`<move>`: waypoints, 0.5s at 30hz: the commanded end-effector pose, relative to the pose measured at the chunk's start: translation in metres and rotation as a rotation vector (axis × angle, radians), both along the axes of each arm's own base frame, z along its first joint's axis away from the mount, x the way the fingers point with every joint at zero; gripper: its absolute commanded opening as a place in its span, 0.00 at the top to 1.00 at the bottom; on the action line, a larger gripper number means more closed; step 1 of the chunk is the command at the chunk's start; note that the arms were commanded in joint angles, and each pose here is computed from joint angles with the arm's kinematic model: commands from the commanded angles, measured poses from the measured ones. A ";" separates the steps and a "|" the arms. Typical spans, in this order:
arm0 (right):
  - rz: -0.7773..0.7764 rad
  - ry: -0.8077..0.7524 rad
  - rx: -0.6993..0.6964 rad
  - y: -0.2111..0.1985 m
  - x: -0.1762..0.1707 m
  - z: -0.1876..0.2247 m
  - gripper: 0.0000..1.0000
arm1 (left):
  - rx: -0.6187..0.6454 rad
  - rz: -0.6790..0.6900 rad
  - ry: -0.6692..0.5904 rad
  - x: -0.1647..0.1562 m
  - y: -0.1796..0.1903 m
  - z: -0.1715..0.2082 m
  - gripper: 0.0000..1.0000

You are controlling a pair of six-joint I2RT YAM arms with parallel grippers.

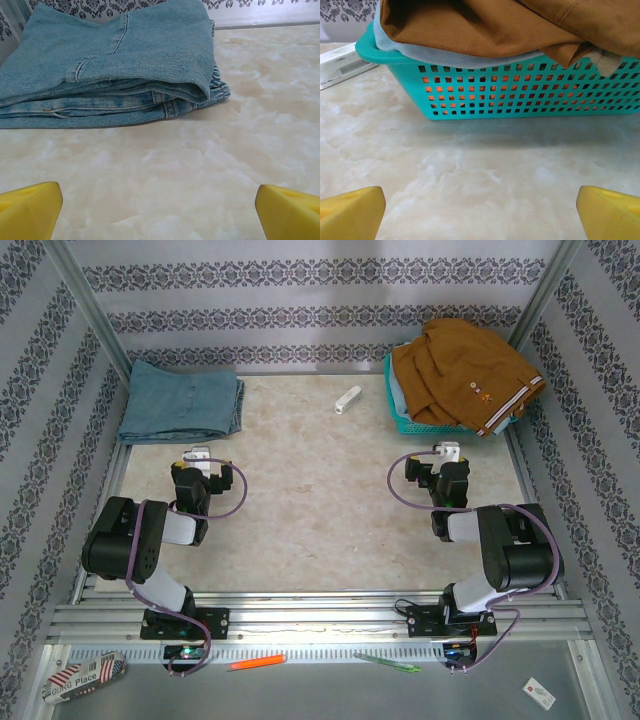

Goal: Fold and stack the trousers

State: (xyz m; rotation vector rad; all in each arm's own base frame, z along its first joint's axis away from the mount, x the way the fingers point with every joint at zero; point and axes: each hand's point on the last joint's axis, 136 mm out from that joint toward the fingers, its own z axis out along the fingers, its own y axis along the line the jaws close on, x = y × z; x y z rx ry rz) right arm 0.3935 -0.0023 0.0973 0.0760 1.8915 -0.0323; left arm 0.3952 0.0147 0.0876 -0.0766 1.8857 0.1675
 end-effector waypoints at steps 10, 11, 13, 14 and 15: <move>-0.018 -0.026 -0.015 -0.005 0.003 0.009 0.02 | -0.007 -0.001 -0.002 0.001 0.001 0.003 0.01; -0.018 -0.026 -0.016 -0.005 0.003 0.010 0.02 | -0.004 0.008 -0.006 0.000 0.003 0.003 0.01; -0.018 -0.026 -0.015 -0.005 0.003 0.010 0.02 | -0.010 0.019 -0.002 0.001 0.004 0.004 0.01; -0.018 -0.025 -0.016 -0.005 0.003 0.009 0.02 | -0.010 0.020 -0.002 0.001 0.004 0.003 0.01; -0.017 -0.024 -0.016 -0.005 0.003 0.009 0.02 | -0.009 0.019 -0.004 0.001 0.004 0.003 0.01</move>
